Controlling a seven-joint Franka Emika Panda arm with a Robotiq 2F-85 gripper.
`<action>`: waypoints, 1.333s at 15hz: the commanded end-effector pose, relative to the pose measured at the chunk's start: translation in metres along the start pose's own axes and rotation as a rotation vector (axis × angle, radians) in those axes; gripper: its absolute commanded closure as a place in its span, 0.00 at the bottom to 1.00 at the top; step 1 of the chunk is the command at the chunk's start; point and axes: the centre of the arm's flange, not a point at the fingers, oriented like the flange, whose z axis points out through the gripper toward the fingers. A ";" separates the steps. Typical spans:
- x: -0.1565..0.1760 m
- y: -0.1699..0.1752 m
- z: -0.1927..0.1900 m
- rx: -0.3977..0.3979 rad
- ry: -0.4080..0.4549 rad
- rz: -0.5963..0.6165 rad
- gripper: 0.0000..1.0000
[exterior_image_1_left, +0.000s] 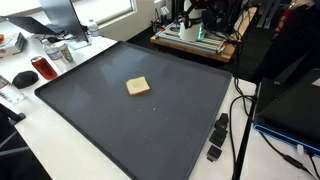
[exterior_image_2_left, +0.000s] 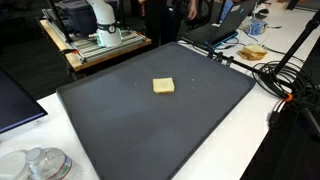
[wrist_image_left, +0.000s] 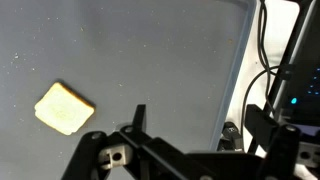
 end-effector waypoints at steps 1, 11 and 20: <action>0.000 0.000 0.000 0.000 0.000 0.000 0.00; 0.000 0.000 0.000 0.000 0.000 0.000 0.00; -0.002 -0.060 -0.010 0.234 0.109 -0.414 0.00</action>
